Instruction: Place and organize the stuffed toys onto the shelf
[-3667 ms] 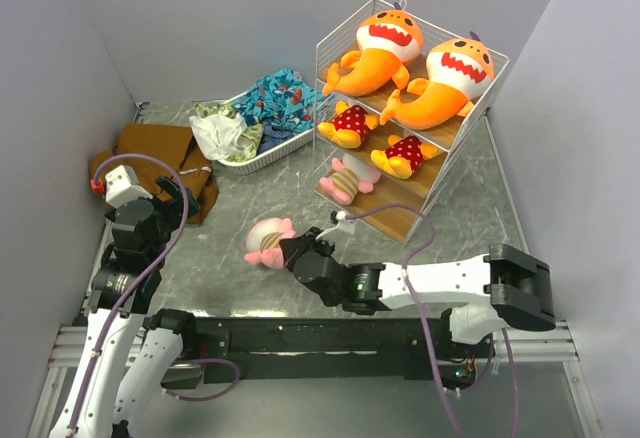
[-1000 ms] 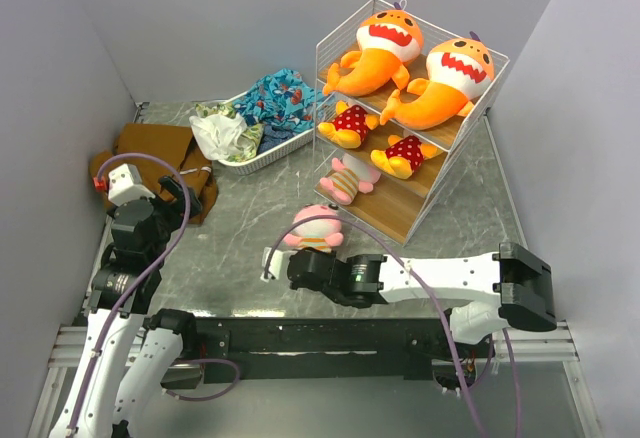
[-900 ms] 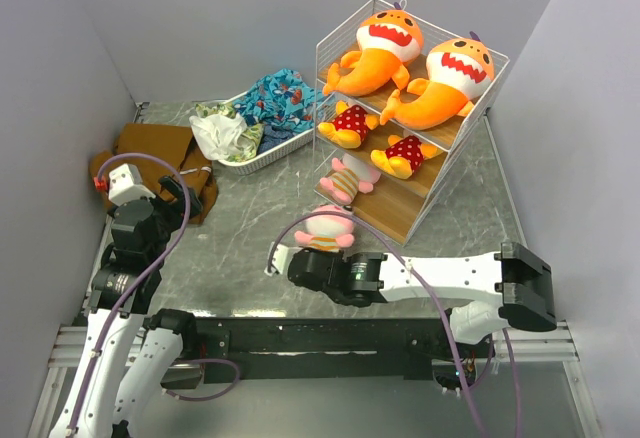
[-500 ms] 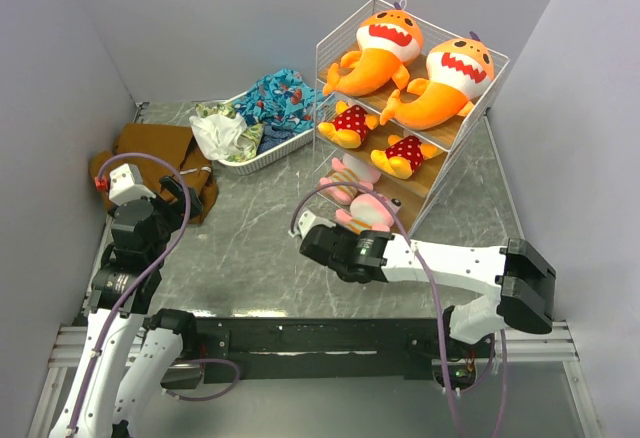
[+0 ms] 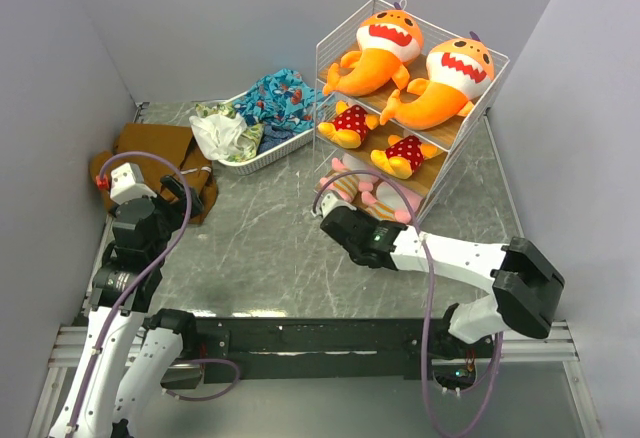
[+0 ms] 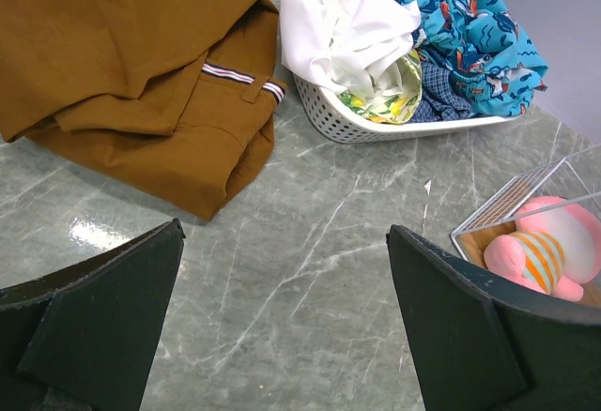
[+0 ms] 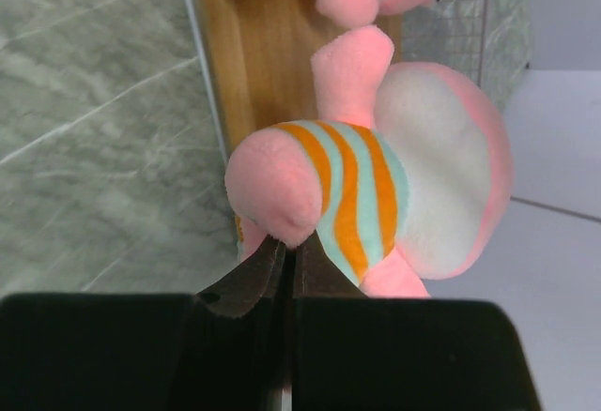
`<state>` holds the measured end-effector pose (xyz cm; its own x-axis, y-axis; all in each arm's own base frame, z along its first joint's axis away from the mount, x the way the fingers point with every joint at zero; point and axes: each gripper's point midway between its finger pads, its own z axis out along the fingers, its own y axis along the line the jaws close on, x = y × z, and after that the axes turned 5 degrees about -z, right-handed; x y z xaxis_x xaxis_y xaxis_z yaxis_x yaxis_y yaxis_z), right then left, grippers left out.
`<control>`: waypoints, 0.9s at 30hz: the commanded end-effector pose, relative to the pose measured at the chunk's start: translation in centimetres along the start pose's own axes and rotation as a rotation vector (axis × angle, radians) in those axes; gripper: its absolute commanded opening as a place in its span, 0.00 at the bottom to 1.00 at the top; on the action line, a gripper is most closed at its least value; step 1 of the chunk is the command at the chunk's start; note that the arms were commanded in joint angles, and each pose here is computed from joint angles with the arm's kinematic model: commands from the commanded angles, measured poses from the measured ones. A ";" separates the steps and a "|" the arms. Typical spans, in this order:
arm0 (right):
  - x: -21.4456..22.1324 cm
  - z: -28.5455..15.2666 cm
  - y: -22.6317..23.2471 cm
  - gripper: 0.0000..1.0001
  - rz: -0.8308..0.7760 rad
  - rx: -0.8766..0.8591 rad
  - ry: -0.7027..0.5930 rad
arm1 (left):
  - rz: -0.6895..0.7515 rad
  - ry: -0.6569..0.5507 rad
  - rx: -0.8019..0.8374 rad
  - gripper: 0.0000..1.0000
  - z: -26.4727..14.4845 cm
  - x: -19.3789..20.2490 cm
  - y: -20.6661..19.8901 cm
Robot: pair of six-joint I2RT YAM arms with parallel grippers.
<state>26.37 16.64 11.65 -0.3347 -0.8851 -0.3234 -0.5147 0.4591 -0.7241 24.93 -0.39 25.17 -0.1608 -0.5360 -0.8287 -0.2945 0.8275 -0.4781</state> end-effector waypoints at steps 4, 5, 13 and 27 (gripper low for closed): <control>-1.9 2.8 -2.1 0.02 -0.025 0.123 -0.041 | 0.006 -0.033 0.020 0.96 0.0 -0.9 -0.5; -1.8 3.0 -2.1 0.03 -0.025 0.130 -0.034 | 0.007 -0.034 0.018 0.97 0.0 -0.9 -0.4; -0.7 4.7 -1.1 0.13 -0.048 0.130 0.004 | 0.008 -0.034 0.022 0.97 0.0 -0.9 -0.5; 2.4 6.7 -0.8 0.32 -0.057 0.120 0.056 | 0.011 -0.022 0.023 0.97 0.2 -0.7 -0.6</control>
<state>30.53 14.10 7.31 -0.3433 -0.9118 -0.2254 -0.4730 0.3752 -0.7972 24.94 -0.39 25.15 -0.1617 -0.5353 -0.8290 -0.2947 0.8279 -0.4771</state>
